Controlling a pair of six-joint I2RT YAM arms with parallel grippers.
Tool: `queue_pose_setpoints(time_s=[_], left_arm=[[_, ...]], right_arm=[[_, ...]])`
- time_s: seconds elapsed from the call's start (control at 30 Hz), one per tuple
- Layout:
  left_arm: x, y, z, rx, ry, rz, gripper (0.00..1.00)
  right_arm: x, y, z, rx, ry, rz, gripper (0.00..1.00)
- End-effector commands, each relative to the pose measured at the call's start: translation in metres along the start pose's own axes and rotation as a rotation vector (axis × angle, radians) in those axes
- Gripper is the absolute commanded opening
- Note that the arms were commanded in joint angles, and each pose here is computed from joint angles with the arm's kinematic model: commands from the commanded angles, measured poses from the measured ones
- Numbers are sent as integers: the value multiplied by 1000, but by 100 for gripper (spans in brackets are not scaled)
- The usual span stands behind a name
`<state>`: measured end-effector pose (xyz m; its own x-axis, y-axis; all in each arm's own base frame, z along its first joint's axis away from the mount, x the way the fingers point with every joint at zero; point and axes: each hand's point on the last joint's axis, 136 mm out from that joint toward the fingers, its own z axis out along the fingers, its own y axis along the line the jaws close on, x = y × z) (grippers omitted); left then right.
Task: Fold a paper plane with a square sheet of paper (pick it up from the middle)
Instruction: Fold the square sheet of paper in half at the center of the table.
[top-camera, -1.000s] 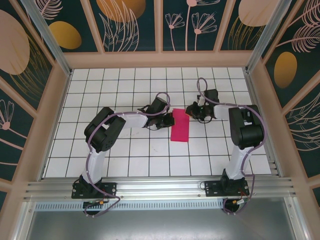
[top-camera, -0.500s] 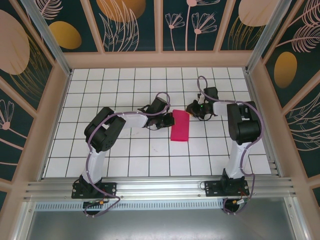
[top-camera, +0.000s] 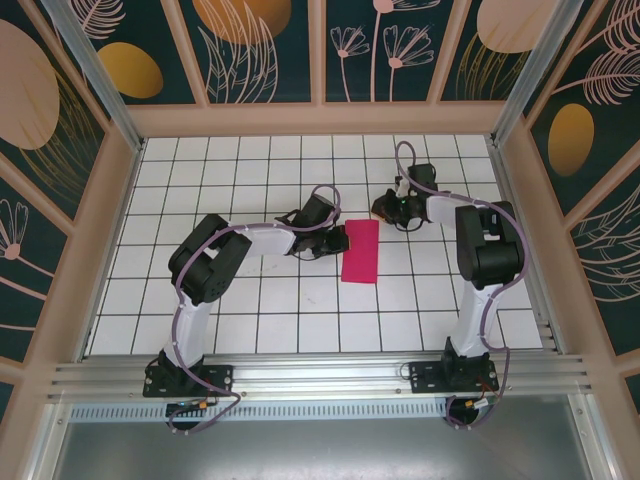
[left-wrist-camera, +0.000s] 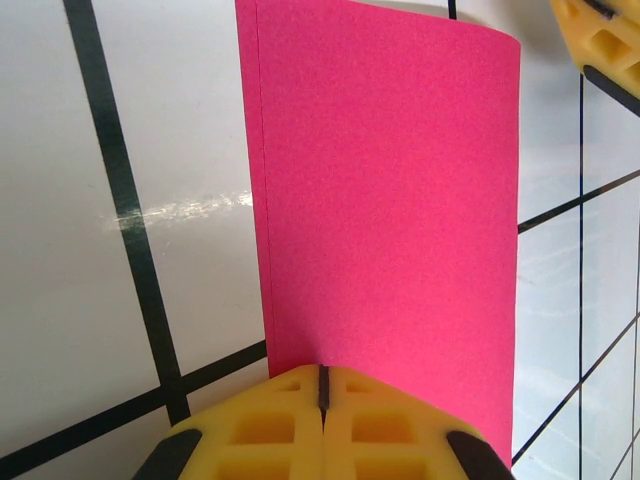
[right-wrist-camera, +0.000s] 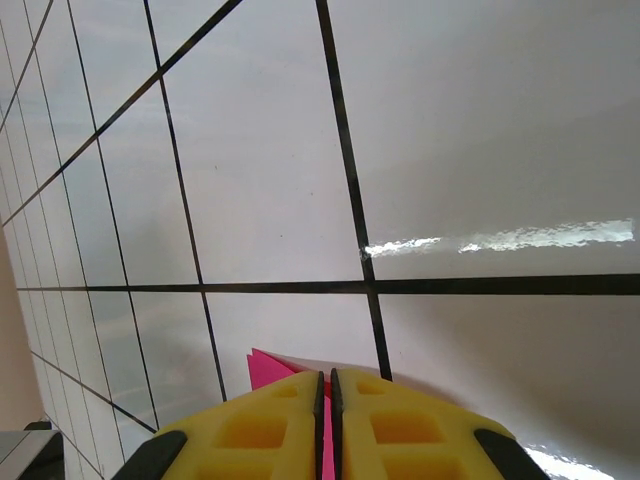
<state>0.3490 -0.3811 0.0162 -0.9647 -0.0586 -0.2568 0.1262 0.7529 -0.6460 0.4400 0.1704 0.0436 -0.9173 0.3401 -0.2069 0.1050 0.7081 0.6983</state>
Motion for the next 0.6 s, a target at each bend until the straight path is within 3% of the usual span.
queue_pose_setpoints(time_s=[0.0, 0.27, 0.57], left_arm=[[26, 32, 11, -109, 80, -19, 0], [26, 32, 11, -110, 80, -18, 0], [25, 31, 10, -107, 75, -18, 0]], right_arm=[[7, -11, 5, 4, 20, 22, 15], [18, -38, 19, 66, 48, 60, 15], [-2, 2, -13, 25, -17, -17, 15]])
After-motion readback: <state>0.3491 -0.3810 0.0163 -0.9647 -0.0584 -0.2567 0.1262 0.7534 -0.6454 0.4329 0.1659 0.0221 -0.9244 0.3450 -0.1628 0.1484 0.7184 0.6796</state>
